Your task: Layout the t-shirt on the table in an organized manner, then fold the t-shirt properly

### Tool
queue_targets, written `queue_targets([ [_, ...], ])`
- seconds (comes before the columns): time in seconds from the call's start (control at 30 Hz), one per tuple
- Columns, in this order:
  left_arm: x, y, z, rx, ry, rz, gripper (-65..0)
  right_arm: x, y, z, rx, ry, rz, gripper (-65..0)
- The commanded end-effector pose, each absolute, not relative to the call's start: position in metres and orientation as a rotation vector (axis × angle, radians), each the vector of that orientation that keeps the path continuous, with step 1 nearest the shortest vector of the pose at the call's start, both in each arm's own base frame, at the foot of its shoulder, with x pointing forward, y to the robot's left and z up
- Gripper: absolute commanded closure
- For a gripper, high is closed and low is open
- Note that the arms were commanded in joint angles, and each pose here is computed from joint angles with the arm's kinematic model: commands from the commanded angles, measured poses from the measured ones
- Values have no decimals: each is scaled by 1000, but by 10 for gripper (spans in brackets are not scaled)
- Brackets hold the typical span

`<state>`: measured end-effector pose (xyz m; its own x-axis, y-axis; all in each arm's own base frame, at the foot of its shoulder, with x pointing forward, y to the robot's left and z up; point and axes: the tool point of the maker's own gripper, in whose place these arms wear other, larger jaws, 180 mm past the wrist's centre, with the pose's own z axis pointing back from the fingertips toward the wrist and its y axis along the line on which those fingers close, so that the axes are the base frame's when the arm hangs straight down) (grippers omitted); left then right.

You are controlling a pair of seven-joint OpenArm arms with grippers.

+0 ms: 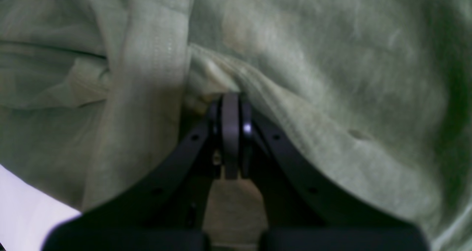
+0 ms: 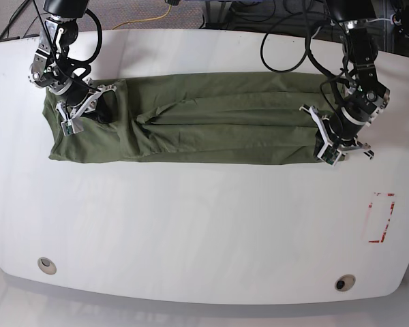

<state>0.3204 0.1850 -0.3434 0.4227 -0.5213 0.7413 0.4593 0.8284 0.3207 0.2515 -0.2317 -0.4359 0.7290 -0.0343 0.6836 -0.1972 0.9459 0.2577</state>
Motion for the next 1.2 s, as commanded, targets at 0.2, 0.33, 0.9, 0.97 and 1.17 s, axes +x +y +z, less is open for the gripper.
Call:
queue_targets([
  [0.2,349,211,-363,80,-870,-563,0,238,-248,-452,243,-637,108,-2],
  [0.33,351,214,-376,59,-838,-543,0,237,-248,-452,241,-635,109,-2],
  [0.9,312,200,-384,64,-792,-634,0,238,-248,-451,243,-638,108,-2],
  [0.97,302,198,-385,67,-786,-646,0,238,-248,-451,243,-638,108,-2],
  [1.17,280,196,-387,69,-765,-663,0,244,-247,-448,245,-651,109,-2],
])
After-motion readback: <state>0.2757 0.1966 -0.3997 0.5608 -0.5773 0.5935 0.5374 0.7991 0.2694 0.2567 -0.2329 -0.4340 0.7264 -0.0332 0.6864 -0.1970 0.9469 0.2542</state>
